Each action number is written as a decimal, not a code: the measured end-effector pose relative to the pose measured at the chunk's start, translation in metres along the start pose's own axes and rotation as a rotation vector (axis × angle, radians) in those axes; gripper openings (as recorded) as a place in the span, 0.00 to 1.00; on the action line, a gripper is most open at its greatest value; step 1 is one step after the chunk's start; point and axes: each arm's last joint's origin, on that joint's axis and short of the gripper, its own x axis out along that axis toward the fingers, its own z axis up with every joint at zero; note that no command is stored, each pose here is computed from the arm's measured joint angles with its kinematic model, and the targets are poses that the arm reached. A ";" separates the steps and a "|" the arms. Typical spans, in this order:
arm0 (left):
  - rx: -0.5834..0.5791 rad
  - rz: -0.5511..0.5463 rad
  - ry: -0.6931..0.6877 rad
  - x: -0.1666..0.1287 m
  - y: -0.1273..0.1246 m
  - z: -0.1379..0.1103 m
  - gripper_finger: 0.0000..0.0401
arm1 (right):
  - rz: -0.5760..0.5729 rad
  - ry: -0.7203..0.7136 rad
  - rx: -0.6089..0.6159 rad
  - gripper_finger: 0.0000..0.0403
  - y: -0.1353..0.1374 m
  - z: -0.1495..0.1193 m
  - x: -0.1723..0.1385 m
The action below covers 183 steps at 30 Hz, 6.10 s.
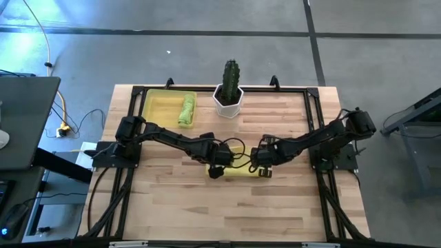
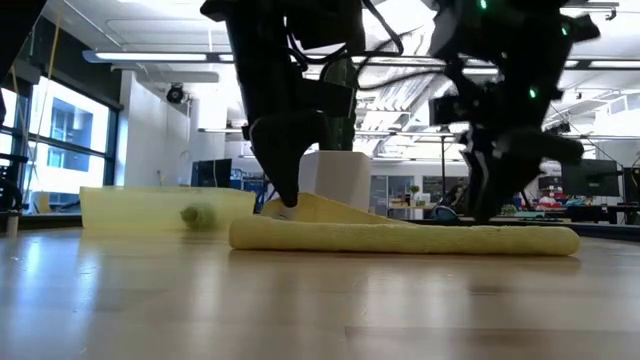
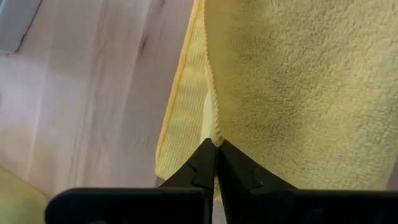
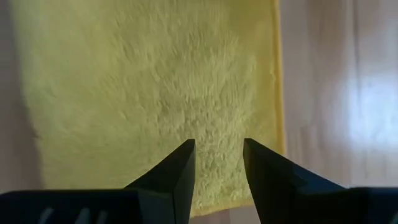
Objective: Roll microfiber towels into tight, uniform cylinder then place into a basket
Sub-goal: Fold the yellow microfiber towel, then roll the yellow microfiber towel
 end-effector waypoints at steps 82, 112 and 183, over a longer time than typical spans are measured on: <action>0.282 0.121 0.072 0.043 0.022 -0.011 0.22 | 0.224 -0.161 0.065 0.32 0.045 -0.020 0.009; 0.014 -0.279 -0.271 0.005 -0.085 0.003 0.22 | 0.225 -0.223 -0.476 0.32 0.005 0.027 -0.004; 0.105 -0.436 -0.622 -0.017 -0.016 -0.152 0.35 | 0.223 -0.735 -0.283 0.34 0.024 -0.003 0.008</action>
